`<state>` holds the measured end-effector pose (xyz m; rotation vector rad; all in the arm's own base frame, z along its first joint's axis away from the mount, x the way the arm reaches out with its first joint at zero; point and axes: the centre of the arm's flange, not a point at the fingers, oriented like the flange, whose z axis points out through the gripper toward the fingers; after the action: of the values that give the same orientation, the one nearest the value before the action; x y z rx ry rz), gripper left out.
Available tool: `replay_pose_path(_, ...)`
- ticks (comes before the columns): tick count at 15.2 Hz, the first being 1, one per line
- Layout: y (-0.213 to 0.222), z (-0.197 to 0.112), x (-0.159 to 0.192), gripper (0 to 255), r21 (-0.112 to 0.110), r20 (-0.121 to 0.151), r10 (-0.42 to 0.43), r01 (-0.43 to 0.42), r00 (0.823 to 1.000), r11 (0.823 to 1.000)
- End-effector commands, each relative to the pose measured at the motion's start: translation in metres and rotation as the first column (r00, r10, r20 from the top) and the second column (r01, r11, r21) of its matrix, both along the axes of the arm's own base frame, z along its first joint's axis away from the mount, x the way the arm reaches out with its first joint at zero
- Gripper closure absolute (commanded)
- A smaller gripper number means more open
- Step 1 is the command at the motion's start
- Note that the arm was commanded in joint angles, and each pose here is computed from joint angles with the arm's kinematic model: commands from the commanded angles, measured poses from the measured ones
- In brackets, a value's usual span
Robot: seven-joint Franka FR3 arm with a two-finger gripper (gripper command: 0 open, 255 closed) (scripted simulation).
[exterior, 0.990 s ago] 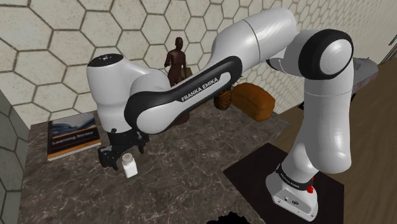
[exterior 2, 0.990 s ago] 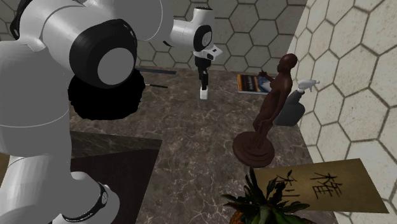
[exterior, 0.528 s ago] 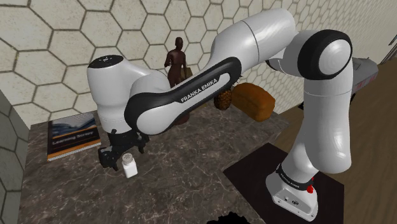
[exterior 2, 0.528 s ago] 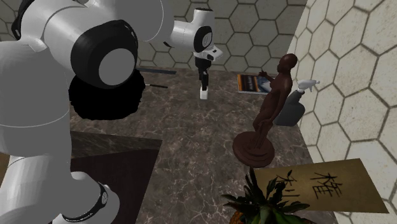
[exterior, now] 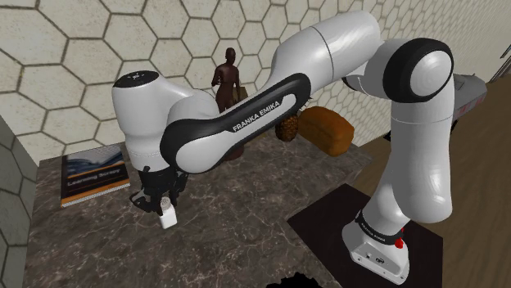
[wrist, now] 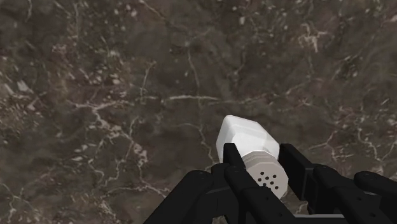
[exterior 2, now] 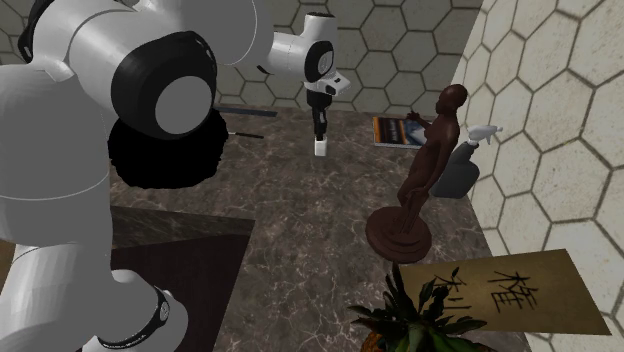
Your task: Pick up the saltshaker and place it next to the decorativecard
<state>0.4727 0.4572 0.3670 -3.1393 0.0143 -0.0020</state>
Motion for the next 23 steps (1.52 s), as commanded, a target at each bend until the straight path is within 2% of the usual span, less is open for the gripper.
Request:
replay_pose_path(1,0.000,0.000,0.000,255,0.000,0.000,0.000,0.000,1.000,1.000)
replay_pose_path(23,0.000,0.111,0.000,255,0.000,0.000,0.000,0.000,1.000,1.000)
